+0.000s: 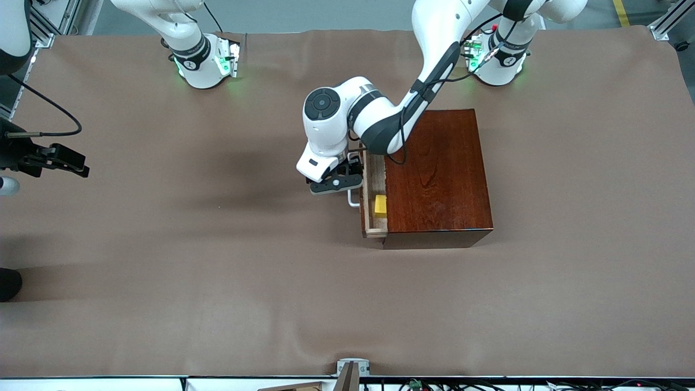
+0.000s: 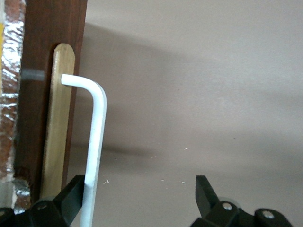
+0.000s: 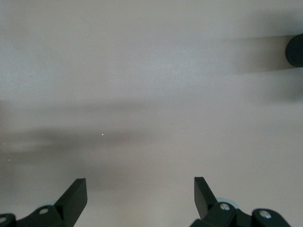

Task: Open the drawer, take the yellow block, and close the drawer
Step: 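Pull the drawer open by its handle with the left gripper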

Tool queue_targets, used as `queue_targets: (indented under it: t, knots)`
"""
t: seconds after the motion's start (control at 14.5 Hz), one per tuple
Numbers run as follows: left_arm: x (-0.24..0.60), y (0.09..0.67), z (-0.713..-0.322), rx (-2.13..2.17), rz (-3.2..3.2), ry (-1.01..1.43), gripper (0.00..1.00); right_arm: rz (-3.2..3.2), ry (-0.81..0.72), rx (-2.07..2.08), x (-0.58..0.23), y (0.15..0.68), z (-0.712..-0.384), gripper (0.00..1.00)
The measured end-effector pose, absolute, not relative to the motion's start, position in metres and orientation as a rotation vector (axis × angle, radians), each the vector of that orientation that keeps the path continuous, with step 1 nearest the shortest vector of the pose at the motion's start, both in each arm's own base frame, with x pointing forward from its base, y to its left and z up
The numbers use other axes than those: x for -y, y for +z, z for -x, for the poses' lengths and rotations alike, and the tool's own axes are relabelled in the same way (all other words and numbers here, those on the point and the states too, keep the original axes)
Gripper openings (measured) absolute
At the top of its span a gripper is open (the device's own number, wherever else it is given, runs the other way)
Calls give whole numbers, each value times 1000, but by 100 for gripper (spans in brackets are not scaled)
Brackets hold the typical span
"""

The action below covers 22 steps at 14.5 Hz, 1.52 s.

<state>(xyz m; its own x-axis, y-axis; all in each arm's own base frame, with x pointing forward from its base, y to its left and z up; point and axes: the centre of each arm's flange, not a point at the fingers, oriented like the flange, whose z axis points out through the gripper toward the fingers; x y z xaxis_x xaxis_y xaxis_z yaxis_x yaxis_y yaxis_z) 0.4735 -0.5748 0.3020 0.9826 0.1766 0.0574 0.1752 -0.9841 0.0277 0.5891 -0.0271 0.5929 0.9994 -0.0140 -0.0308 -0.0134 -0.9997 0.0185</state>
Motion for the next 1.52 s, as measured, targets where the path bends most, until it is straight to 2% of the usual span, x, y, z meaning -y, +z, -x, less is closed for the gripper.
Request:
queue_targets:
  t: [1.52]
  knots:
    - [593, 305, -465, -144, -3031, 166, 100, -3123, -51, 21, 27, 593, -589, 100]
